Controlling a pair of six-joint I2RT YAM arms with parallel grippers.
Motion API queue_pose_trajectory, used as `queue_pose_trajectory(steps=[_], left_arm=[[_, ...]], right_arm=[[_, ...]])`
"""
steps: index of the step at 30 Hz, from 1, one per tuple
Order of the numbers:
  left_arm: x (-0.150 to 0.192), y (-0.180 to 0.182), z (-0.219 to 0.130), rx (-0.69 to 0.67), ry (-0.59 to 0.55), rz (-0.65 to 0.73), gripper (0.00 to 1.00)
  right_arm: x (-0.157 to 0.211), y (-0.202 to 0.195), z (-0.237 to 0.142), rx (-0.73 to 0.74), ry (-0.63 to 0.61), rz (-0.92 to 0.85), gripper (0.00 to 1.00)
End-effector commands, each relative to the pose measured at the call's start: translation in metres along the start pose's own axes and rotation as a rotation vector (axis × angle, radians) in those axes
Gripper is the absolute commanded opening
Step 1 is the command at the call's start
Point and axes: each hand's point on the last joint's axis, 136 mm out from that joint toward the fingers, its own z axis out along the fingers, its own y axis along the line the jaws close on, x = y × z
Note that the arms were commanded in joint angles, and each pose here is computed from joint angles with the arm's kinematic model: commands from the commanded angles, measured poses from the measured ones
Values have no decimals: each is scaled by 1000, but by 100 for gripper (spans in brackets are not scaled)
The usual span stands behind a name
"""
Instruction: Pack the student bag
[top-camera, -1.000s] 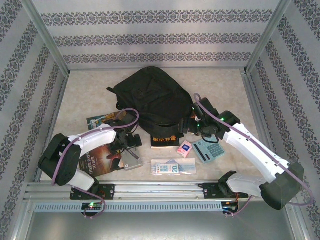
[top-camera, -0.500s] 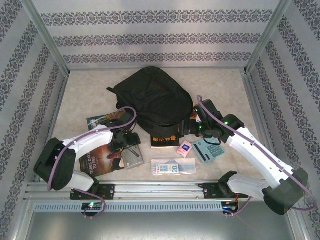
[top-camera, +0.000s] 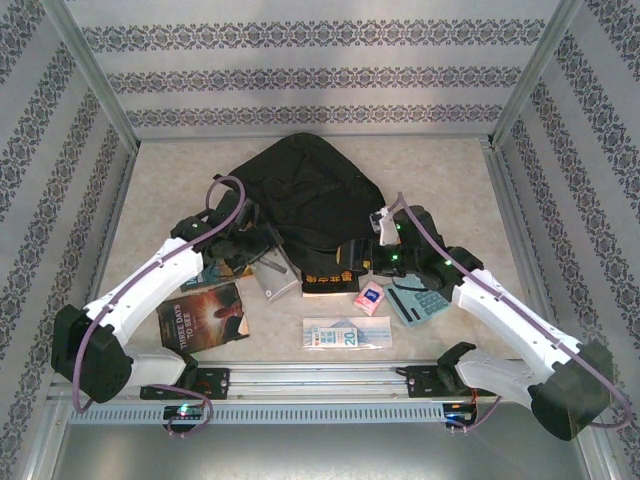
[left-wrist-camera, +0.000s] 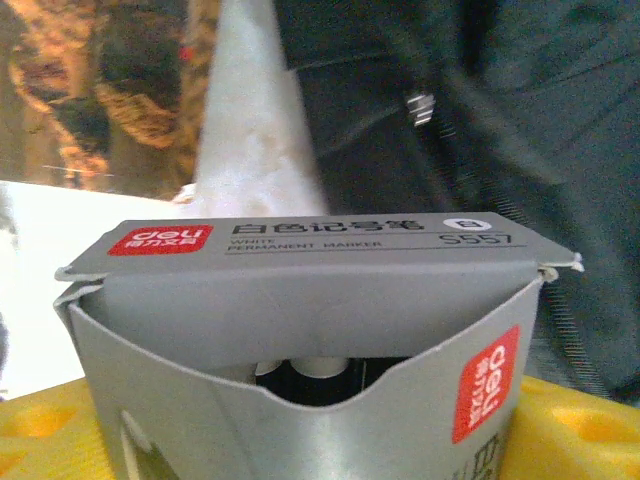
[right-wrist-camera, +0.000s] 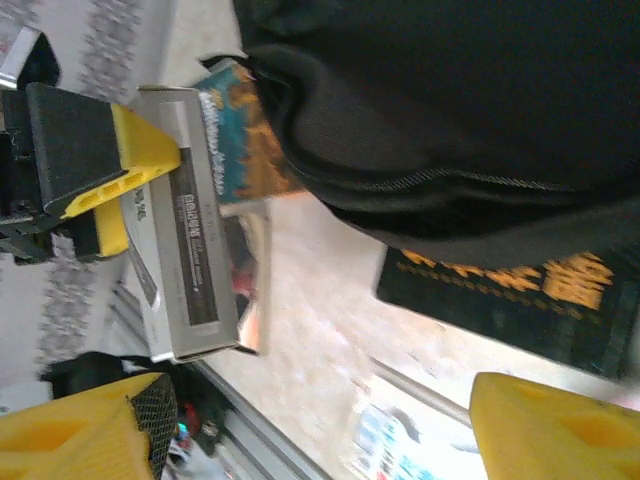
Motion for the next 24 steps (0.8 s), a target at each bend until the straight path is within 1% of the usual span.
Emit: queue_pose_trajectory(steps=[1,3,5,10,15,24], left_arm=[[-8,-22,-22,73,-14,-131,78],[-14,-35,-27,114,-24,-166,77],[-19,-45,-33,150,-36,-205,77],[-30,-66,-41,215,-59,-261,76],[-42,-81,-47,253,-82,-278,76],[-54,-98,-50,296,-103,-298,76]], right_arm=[[-25,46,0,-225,-130,-88,79],[-35,52,-3,-258,-225,-124,82],[-46,55,-5,-277,-313,-121,86],[-61,69,-1,-334,-386,-104,91],[-66,89,12,-392,-405,-96,94],[-65,113,36,-450,-356,-108,93]])
